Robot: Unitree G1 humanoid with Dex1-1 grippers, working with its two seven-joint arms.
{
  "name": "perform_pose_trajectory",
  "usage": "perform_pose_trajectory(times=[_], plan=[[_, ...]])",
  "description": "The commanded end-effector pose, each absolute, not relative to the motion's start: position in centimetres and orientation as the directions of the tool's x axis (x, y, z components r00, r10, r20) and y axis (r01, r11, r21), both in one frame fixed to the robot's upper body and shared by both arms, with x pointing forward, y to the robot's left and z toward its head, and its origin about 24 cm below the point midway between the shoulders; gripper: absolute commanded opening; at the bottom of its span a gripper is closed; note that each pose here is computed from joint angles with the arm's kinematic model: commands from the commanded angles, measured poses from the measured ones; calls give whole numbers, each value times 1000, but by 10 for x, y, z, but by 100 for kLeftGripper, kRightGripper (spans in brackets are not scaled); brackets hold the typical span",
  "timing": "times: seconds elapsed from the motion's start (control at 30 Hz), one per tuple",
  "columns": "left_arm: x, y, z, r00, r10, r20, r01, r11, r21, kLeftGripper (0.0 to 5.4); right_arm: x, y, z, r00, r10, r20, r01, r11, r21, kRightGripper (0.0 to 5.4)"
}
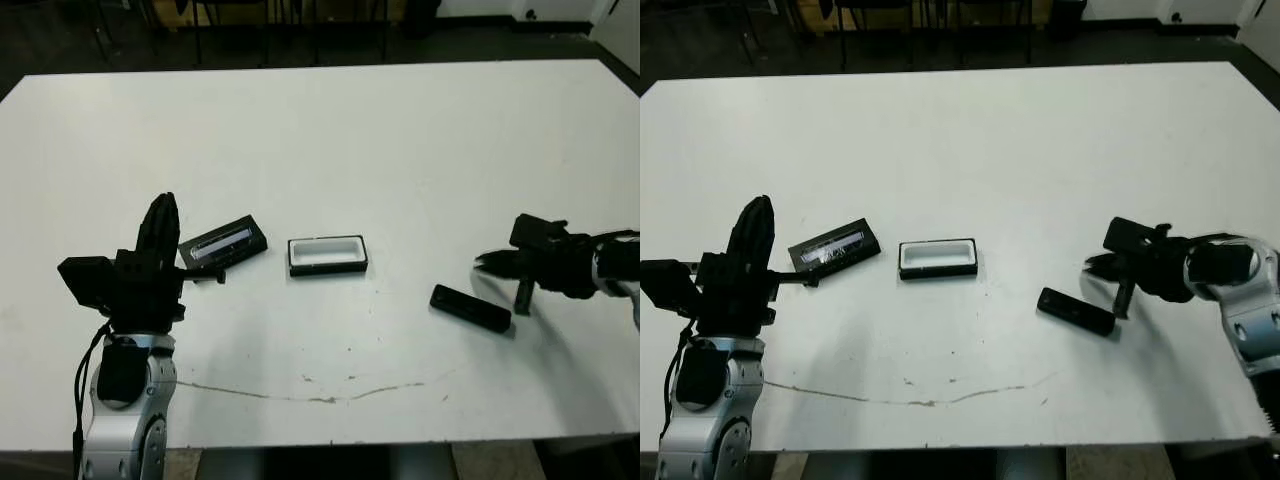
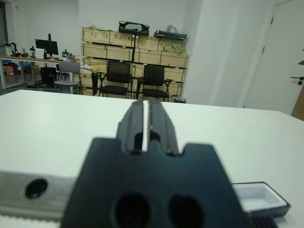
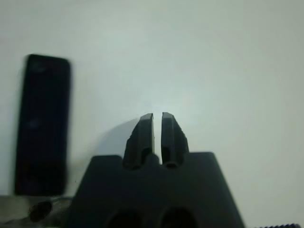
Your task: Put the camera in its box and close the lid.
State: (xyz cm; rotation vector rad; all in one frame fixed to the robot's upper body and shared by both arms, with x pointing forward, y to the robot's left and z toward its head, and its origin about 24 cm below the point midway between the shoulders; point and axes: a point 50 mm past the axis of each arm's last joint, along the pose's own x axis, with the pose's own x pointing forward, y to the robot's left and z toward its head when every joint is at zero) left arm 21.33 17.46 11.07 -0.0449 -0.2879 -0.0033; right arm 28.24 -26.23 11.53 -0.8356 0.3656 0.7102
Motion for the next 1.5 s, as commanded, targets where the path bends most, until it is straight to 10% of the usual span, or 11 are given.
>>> perform_pose_trajectory(times=[0.03, 0.4, 0.8, 1.07, 1.5], plan=[[211, 177, 105, 968, 16, 251, -8, 999, -34, 1, 282, -268, 118, 766, 442, -467, -643, 557, -526, 0], [205, 176, 105, 969, 14, 248, -5, 999, -38, 1, 268, -269, 171, 720, 652, -237, -694, 684, -226, 0], [204, 176, 104, 968, 2, 252, 8, 999, -40, 1, 255, -281, 159, 679, 636, -368, -728, 649, -221, 0], [201, 177, 103, 970, 3, 242, 7, 999, -38, 0, 245, -277, 139, 613, 743, -268, -770, 638, 10, 113], [200, 176, 103, 971, 5, 238, 0, 1000, -21, 0, 235, -280, 122, 558, 778, -289, -806, 591, 35, 343]])
